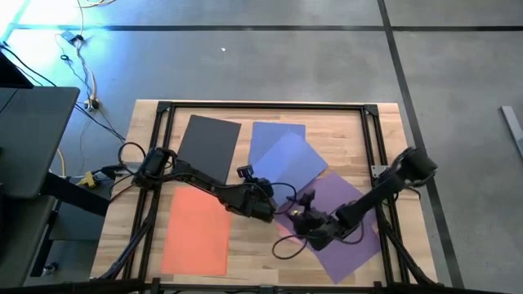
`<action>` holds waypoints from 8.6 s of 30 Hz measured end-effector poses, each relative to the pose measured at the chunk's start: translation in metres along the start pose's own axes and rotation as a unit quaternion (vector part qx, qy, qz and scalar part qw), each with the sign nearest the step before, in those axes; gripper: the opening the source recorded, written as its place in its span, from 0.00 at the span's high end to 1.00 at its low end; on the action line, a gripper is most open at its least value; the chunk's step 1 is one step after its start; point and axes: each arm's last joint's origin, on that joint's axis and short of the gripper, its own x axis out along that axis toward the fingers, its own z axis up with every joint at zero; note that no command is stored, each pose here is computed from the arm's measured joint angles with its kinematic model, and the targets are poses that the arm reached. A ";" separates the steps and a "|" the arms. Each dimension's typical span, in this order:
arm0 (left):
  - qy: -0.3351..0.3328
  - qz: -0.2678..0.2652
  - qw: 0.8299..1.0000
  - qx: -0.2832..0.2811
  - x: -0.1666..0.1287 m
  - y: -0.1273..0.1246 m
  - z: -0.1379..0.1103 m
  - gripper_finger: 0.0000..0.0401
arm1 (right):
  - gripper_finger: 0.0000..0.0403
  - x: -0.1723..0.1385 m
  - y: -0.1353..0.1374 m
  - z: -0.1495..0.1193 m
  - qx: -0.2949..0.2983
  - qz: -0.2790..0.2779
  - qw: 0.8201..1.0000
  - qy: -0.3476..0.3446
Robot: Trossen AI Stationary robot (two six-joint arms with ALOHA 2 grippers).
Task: Organize paper
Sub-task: Stack the bottom blue paper on top of the top blue paper
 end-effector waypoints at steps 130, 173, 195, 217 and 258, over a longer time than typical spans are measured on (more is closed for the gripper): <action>-0.137 0.220 0.961 0.096 -0.062 0.010 -0.081 1.00 | 1.00 0.058 -0.057 -0.048 -0.175 0.079 0.954 0.230; -0.132 0.201 0.969 0.050 -0.052 0.004 -0.073 1.00 | 0.91 0.069 -0.062 -0.051 0.061 0.133 0.957 0.251; -0.124 0.187 0.974 0.041 -0.050 0.002 -0.070 1.00 | 0.82 0.074 -0.068 -0.054 0.049 0.118 0.958 0.257; -0.099 0.154 0.981 0.069 -0.045 -0.006 -0.064 1.00 | 0.33 0.048 -0.078 -0.052 0.045 0.131 0.949 0.283; -0.086 -0.121 0.984 -0.095 0.114 0.082 0.029 1.00 | 0.50 -0.069 0.017 -0.071 0.369 0.346 0.856 0.103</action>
